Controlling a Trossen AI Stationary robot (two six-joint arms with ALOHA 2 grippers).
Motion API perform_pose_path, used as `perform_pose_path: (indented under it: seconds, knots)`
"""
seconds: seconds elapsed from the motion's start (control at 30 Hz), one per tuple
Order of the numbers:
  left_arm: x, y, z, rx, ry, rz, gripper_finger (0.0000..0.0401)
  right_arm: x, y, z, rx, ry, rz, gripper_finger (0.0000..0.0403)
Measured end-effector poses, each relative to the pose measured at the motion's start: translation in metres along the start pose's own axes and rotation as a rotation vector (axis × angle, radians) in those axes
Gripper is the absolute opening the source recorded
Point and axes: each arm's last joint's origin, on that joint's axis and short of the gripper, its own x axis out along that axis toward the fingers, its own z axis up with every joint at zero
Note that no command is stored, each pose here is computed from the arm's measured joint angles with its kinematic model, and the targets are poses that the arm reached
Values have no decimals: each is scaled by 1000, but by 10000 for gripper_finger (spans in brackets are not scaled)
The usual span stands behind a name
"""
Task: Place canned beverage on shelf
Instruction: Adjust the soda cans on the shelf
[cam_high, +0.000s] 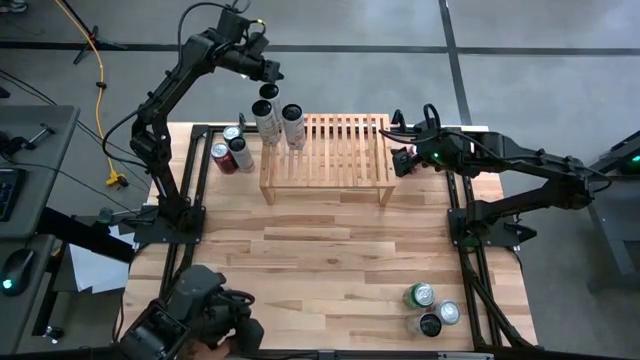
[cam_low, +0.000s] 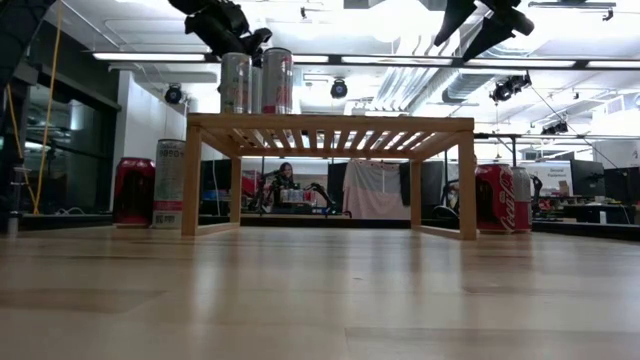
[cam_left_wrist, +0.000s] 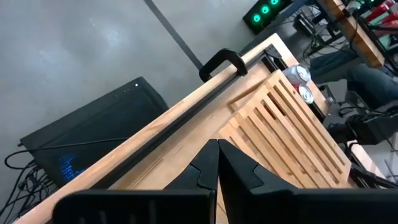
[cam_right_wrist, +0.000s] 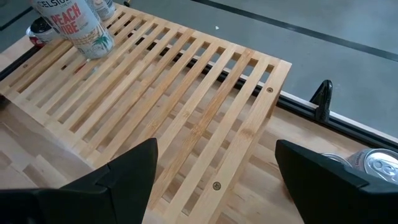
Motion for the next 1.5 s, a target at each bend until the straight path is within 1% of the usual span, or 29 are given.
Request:
perform_pose_path:
  seconds: [0.2, 0.73, 0.97, 1.1, 1.4, 1.5]
  knots:
    - [0, 1, -4, 10, 40, 5, 0, 0, 0, 0, 0, 2, 2, 312]
    - [-2, 1, -12, -25, 108, 16, 0, 0, 0, 0, 18, 2, 2, 312]
    - [-10, -4, -12, -14, 94, 14, 0, 0, 0, 0, 18, 3, 3, 312]
    - [-16, -7, -11, 1, 63, 24, 0, 0, 0, 0, 18, 4, 4, 312]
    - [-39, -14, -7, 45, -52, 174, 0, 0, 0, 0, 18, 4, 4, 312]
    - [-44, -16, -8, 44, -54, 190, 0, 0, 0, 0, 18, 4, 5, 312]
